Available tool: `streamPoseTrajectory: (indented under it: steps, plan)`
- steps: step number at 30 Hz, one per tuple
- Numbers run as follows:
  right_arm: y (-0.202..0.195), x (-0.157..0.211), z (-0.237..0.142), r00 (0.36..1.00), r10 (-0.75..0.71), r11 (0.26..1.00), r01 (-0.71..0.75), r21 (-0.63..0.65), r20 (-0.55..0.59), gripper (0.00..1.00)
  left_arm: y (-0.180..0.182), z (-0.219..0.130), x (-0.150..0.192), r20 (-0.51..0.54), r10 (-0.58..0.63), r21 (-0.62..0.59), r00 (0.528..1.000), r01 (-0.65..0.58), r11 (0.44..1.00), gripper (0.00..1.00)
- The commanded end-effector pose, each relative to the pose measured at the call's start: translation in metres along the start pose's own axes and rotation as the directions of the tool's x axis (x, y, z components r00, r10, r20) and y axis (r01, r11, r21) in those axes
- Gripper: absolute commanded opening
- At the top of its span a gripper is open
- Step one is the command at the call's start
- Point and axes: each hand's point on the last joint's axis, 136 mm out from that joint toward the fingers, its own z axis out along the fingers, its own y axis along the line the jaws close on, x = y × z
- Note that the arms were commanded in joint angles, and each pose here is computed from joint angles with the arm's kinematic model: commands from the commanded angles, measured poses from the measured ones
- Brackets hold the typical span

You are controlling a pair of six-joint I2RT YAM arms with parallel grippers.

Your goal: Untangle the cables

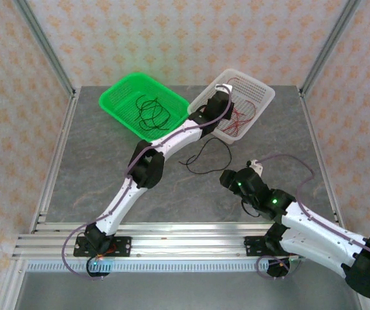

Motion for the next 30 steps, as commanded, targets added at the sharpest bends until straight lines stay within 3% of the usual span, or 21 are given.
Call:
streamPoseTrajectory:
  steps: [1,3,6,13,15,24,30]
  plan:
    - [-0.006,0.0,0.001,1.0,0.012,1.0,-0.012,0.02,0.015,0.74,0.011,0.008,0.029,-0.127,0.063,0.043,0.99,-0.058,0.997,0.0]
    - [-0.006,0.0,0.001,1.0,0.014,1.0,-0.014,0.02,0.016,0.74,0.014,0.009,0.036,-0.152,0.088,0.042,0.985,-0.082,0.996,0.0]
    - [-0.005,-0.002,0.001,1.0,0.016,1.0,-0.017,0.02,0.019,0.74,0.015,0.006,0.037,-0.166,0.109,0.039,0.98,-0.104,0.994,0.1]
    - [-0.003,-0.003,0.0,1.0,0.017,1.0,-0.017,0.022,0.018,0.74,0.015,-0.005,0.011,-0.13,0.122,0.037,0.984,-0.118,0.992,0.6]
    - [-0.003,-0.003,0.0,1.0,0.017,1.0,-0.018,0.022,0.018,0.74,0.014,-0.012,-0.004,-0.104,0.118,0.042,0.988,-0.114,0.993,0.7]
    - [-0.004,0.0,0.003,1.0,0.03,0.999,-0.03,0.029,0.007,0.74,0.003,-0.063,-0.074,0.001,0.107,0.079,0.994,-0.106,0.991,0.78]
    - [-0.011,0.005,0.012,0.999,0.036,0.996,-0.035,0.087,-0.011,0.73,-0.007,-0.117,-0.118,0.097,0.069,0.119,0.993,-0.081,0.99,0.93]
